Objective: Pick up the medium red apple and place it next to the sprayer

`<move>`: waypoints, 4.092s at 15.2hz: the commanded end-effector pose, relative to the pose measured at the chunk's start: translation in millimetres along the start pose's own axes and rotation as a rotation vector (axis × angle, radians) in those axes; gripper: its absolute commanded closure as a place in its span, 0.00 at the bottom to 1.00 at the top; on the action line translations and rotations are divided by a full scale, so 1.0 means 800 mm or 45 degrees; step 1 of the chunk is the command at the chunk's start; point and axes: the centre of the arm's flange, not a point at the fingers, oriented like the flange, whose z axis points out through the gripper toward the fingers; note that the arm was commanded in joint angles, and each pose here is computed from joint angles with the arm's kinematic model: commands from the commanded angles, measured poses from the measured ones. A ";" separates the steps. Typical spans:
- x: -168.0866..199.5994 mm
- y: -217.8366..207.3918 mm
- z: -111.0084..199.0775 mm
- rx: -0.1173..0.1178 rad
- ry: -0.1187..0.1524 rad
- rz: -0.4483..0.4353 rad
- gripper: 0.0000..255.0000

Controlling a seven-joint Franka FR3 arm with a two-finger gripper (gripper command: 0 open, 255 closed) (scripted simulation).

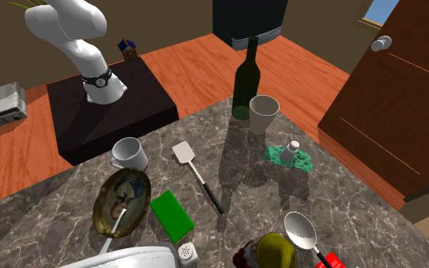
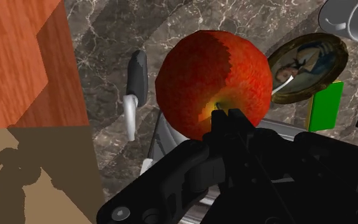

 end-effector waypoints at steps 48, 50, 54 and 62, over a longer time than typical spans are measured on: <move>-0.032 -0.004 0.321 -0.001 0.001 0.000 1.00; -0.033 -0.004 0.338 -0.001 0.001 0.000 1.00; -0.033 -0.004 0.338 -0.001 0.001 0.000 1.00; -0.033 -0.004 0.338 -0.001 0.001 0.000 0.00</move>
